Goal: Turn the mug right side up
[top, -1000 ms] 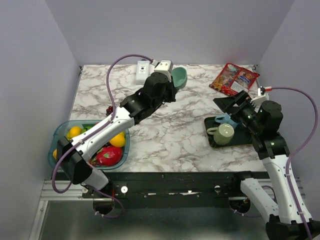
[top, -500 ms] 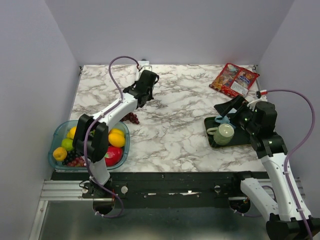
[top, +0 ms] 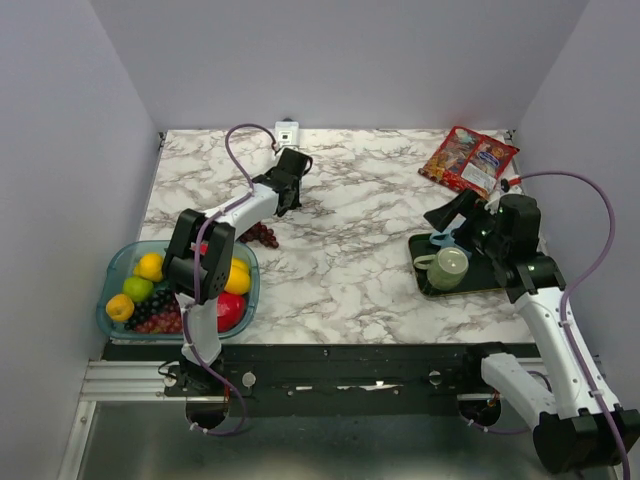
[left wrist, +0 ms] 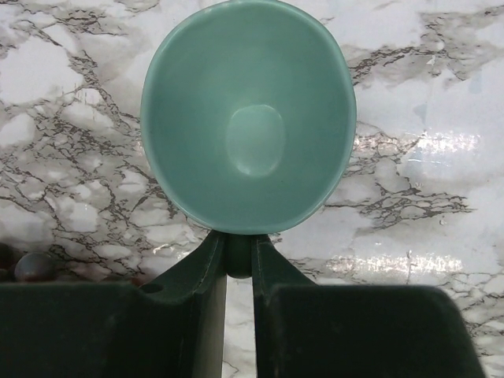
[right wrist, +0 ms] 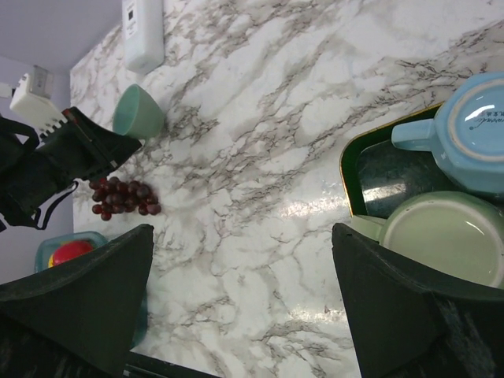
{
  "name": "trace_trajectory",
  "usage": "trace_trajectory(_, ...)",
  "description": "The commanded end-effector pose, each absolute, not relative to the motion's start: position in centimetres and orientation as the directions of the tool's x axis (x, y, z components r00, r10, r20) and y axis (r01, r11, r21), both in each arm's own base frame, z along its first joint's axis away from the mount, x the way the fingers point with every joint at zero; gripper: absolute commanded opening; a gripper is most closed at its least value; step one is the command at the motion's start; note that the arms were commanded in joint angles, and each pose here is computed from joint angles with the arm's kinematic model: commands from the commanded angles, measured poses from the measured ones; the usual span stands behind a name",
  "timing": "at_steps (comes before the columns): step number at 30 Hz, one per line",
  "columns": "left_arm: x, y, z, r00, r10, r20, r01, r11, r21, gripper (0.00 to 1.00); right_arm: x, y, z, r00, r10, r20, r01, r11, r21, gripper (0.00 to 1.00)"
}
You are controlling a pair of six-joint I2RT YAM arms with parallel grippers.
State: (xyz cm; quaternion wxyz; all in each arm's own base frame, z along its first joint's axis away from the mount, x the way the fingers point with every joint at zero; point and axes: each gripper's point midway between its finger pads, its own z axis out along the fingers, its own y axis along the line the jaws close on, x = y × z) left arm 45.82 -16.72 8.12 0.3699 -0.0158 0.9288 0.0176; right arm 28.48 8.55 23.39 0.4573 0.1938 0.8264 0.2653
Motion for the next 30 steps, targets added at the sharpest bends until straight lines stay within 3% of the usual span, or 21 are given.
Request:
trace_trajectory(1, 46.4, -16.8, 7.7, -0.705, -0.066, -0.706, -0.036, 0.998, -0.057, 0.05, 28.4, 8.6, 23.1, -0.524, 0.546, -0.653, 0.078, 0.795, 0.602, 1.00)
trace_trajectory(3, 46.0, -16.4, 6.9, -0.711, -0.073, -0.699, -0.039, 0.997, -0.064, 0.15, 28.3, 8.4, 22.9, -0.520, 0.554, -0.650, 0.093, 0.793, 0.602, 1.00)
trace_trajectory(10, 45.2, -15.6, 5.8, -0.728, -0.060, -0.683, -0.050, 0.998, -0.035, 0.35, 27.8, 7.8, 22.1, -0.531, 0.561, -0.635, 0.143, 0.798, 0.585, 1.00)
trace_trajectory(18, 43.8, -16.3, 10.4, -0.717, -0.101, -0.690, -0.030, 0.993, -0.114, 0.73, 26.3, 5.7, 20.6, -0.543, 0.531, -0.651, 0.237, 0.840, 0.488, 1.00)
trace_trajectory(21, 41.5, -16.9, 11.9, -0.757, -0.105, -0.645, 0.003, 0.986, -0.164, 0.78, 25.4, 3.4, 20.3, -0.503, 0.540, -0.675, 0.336, 0.842, 0.422, 1.00)
trace_trajectory(24, 40.0, -16.7, 14.4, -0.741, -0.103, -0.664, 0.031, 0.982, -0.187, 0.86, 24.3, 1.7, 19.3, -0.489, 0.545, -0.681, 0.422, 0.831, 0.362, 1.00)
trace_trajectory(30, 36.9, -16.9, 19.1, -0.697, -0.101, -0.709, 0.122, 0.959, -0.257, 0.96, 22.5, 1.4, 15.7, -0.540, 0.586, -0.604, 0.514, 0.798, 0.314, 1.00)
